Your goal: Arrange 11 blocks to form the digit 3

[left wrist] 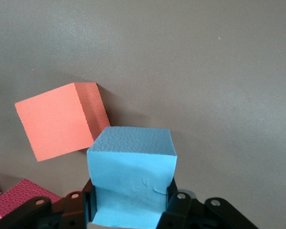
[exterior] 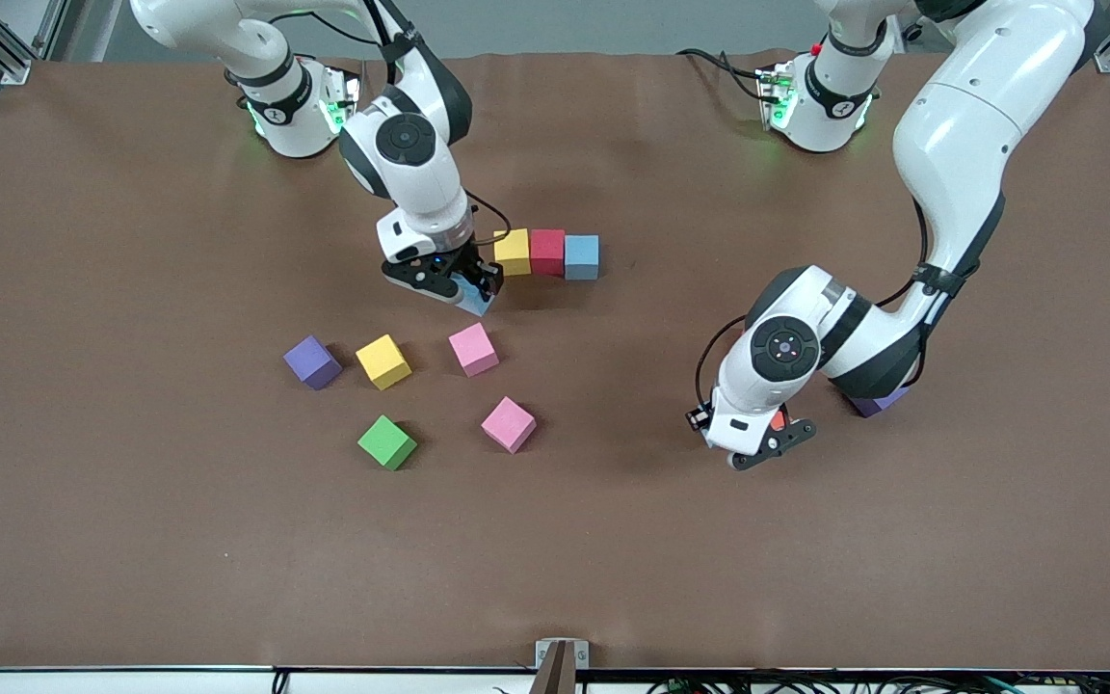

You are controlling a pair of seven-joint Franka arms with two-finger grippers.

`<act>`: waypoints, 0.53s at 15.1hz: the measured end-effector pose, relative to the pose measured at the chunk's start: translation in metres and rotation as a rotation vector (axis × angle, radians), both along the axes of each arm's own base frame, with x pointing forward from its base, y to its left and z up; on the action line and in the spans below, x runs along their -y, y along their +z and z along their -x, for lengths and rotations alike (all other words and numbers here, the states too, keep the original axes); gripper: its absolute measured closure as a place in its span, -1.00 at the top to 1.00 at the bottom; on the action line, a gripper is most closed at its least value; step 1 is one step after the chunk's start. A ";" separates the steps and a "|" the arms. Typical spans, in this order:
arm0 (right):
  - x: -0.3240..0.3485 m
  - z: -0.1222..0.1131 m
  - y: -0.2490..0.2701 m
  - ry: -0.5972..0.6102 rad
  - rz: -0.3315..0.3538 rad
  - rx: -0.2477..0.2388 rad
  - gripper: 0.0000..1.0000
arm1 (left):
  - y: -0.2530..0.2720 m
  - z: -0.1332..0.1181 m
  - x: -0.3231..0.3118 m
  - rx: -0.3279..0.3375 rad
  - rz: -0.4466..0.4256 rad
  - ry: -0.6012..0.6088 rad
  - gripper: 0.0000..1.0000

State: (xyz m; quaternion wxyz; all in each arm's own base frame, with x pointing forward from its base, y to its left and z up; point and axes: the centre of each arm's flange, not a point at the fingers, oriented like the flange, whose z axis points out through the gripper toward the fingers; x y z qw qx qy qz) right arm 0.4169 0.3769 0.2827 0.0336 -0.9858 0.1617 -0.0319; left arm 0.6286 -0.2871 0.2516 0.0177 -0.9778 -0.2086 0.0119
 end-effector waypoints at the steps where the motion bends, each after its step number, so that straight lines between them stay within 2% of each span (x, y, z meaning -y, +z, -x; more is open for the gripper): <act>1: -0.006 -0.004 0.001 0.073 0.020 -0.011 0.25 | 0.000 0.000 0.000 0.000 0.000 0.000 0.10; 4: -0.024 -0.014 0.007 0.290 0.099 -0.093 0.25 | 0.000 0.000 0.000 0.000 0.000 0.000 0.10; 8: -0.039 -0.017 0.007 0.365 0.110 -0.101 0.25 | 0.000 0.000 0.000 0.000 0.000 0.000 0.10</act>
